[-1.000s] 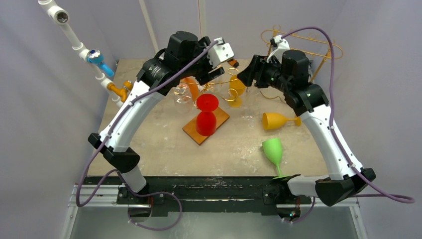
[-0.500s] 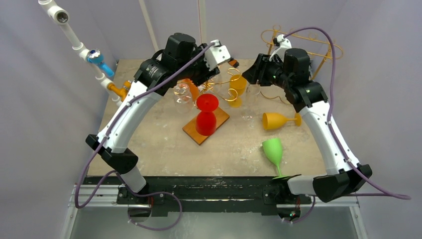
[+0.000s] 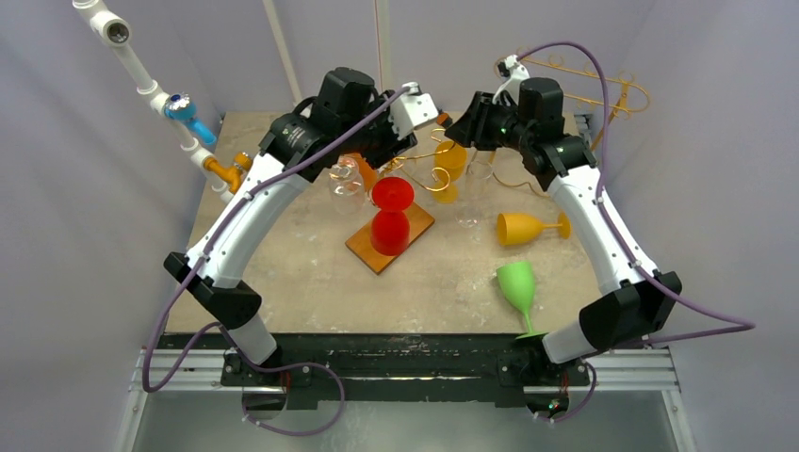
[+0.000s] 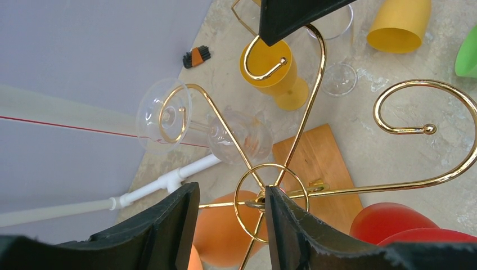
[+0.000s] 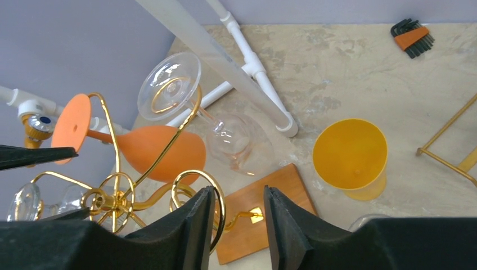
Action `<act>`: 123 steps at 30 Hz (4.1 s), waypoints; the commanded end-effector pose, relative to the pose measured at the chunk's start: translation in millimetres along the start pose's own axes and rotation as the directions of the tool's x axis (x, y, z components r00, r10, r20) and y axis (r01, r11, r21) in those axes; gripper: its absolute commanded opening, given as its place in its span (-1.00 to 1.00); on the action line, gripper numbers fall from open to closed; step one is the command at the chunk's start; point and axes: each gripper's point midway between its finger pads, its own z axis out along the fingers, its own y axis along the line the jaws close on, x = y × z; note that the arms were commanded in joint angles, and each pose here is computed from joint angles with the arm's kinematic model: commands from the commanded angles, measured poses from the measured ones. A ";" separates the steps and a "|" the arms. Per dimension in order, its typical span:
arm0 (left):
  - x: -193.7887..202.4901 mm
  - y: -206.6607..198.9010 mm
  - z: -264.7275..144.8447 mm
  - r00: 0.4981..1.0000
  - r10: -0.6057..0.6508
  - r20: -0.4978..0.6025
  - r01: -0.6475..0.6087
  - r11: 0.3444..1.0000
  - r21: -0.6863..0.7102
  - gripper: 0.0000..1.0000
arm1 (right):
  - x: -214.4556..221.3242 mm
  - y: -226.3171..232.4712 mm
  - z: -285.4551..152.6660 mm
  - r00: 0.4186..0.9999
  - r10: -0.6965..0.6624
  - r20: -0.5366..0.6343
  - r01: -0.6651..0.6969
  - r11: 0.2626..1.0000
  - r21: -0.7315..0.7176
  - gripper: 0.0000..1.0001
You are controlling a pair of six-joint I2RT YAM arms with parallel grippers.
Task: Place the wine glass upside down on the wine glass rack
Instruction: Adjust the wine rack at the center of the board, then pick up the wine glass at the center of the board.
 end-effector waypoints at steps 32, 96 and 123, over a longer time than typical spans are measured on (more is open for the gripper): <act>42.1 25.1 -0.3 0.987 0.029 -0.158 -0.055 0.985 -0.166 -0.19 | 34.1 41.2 -44.4 0.997 0.059 0.040 -0.051 0.983 -0.176 -1.00; 5.4 -0.1 -36.4 0.999 -0.018 0.032 0.019 0.999 -0.047 0.02 | -22.5 -0.5 -82.0 0.983 -0.018 0.182 0.007 0.998 0.065 0.68; -57.9 21.3 -80.6 0.961 -0.085 0.263 0.114 0.988 -0.100 0.56 | 41.1 -120.2 -28.8 0.995 -0.058 -0.082 0.088 0.900 0.427 0.37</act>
